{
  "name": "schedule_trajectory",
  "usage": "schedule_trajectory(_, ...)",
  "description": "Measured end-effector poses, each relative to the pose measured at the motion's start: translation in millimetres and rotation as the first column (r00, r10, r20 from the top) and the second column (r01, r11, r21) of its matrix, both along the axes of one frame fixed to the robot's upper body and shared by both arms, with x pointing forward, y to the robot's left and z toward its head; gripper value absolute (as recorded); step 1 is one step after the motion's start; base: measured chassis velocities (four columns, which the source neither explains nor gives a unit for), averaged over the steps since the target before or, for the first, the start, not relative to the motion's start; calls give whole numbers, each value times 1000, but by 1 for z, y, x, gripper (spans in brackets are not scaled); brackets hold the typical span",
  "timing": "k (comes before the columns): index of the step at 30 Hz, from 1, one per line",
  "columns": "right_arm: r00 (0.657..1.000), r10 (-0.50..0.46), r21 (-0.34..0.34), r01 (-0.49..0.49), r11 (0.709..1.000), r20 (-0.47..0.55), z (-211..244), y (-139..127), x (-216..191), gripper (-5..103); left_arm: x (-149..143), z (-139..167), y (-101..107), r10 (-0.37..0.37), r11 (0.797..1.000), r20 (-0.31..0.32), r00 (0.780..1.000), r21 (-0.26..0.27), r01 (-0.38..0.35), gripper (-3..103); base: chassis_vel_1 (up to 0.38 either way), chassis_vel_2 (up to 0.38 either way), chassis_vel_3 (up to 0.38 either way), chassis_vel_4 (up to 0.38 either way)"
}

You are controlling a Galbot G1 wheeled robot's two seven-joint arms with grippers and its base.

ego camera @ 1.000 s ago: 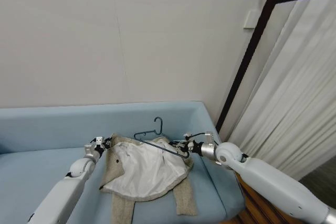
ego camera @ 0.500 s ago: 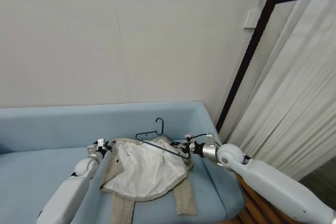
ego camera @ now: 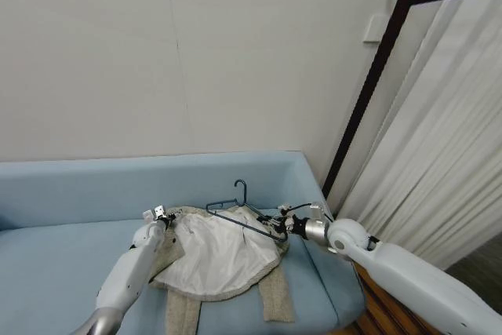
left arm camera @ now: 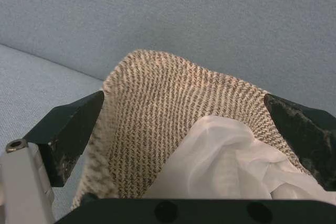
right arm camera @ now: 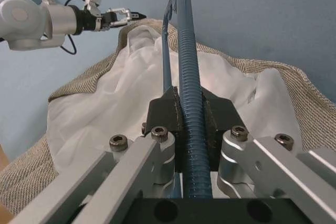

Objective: Pick up the clothes from the sofa and hang them on the clothes hanger.

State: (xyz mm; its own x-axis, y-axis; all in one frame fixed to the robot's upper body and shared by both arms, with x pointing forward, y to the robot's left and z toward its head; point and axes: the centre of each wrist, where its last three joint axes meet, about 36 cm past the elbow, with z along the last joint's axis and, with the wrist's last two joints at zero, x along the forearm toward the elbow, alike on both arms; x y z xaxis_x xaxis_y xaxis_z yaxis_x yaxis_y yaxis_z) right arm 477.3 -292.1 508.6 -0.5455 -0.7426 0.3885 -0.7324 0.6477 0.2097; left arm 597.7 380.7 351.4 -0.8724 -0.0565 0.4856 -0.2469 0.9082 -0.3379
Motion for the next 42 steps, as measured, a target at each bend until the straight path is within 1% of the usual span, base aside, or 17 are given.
schedule_trajectory(4, 1000, -2, -5, 2, 1000, 0, -1, -1, -1, 8, -3, 6, 5, -9, 1000, 26, 1000, 5, 9, 98, 0, 0, 0, 0)
schedule_trajectory(10, 1000, 7, -4, -7, 1000, -4, -4, 5, -1, 8, 1, -4, 18, 22, 1000, -5, 1000, 2, -22, 99, 0, 0, 0, 0)
schedule_trajectory(14, 1000, 20, -10, -20, 1000, -1, -2, 10, 1, 8, 2, -11, 23, 18, 1000, -21, 1000, -4, -18, 99, 0, 0, 0, 0)
schedule_trajectory(17, 1000, 21, -12, -21, 1000, 1, 0, 13, 4, 8, 3, -16, 21, 11, 1000, -33, 999, -6, -11, 99, 0, 0, 0, 0)
schedule_trajectory(18, 1000, 21, -13, -21, 1000, 2, 0, 13, 5, 8, 3, -18, 20, 4, 1000, -37, 999, -5, -5, 101, 0, 0, 0, 0)
schedule_trajectory(20, 1000, 19, -12, -19, 1000, -2, 0, 17, 5, 8, 3, -22, 16, -12, 1000, -43, 999, 8, 13, 94, 0, 0, 0, 0)
schedule_trajectory(22, 1000, 20, -11, -20, 1000, -3, 0, 18, 5, 8, 3, -24, 15, -17, 1000, -46, 999, 12, 17, 94, 0, 0, 0, 0)
schedule_trajectory(25, 1000, 26, -7, -26, 1000, -1, 4, 24, 6, 8, 1, -31, 15, -24, 1000, -55, 998, 12, 25, 82, 0, 0, 0, 0)
schedule_trajectory(26, 1000, 26, -7, -26, 1000, -1, 4, 24, 6, 8, 1, -31, 15, -24, 1000, -55, 998, 12, 25, 82, 0, 0, 0, 0)
schedule_trajectory(27, 1000, 25, -7, -25, 1000, -2, 5, 25, 6, 8, 1, -32, 15, -24, 1000, -54, 998, 11, 24, 76, 0, 0, 0, 0)
schedule_trajectory(28, 1000, 24, -7, -24, 1000, -3, 5, 25, 6, 8, 0, -34, 16, -23, 1000, -54, 998, 9, 23, 76, 0, 0, 0, 0)
schedule_trajectory(31, 1000, 21, -10, -21, 1000, -3, 9, 24, 7, 8, -3, -40, 20, -18, 1000, -61, 998, 3, 19, 59, 0, 0, 0, 0)
schedule_trajectory(34, 1000, 21, -12, -21, 1000, -2, 11, 23, 7, 8, -5, -45, 23, -14, 1000, -68, 998, 1, 14, 54, 0, 0, 0, 0)
schedule_trajectory(36, 1000, 20, -14, -20, 1000, -3, 12, 21, 6, 8, -5, -47, 23, -11, 1000, -71, 997, -1, 11, 43, 0, 0, 0, 0)
schedule_trajectory(37, 1000, 20, -14, -20, 1000, -3, 12, 21, 6, 8, -5, -47, 23, -11, 1000, -71, 997, -1, 11, 43, 0, 0, 0, 0)
schedule_trajectory(39, 1000, 19, -16, -19, 1000, -3, 13, 21, 6, 8, -5, -48, 22, -14, 1000, -68, 998, -5, 13, 32, 0, 0, 0, 0)
schedule_trajectory(42, 1000, 16, -17, -16, 1000, -2, 13, 21, 6, 8, -4, -48, 20, -18, 1000, -66, 998, -9, 18, 29, 0, 0, 0, 0)
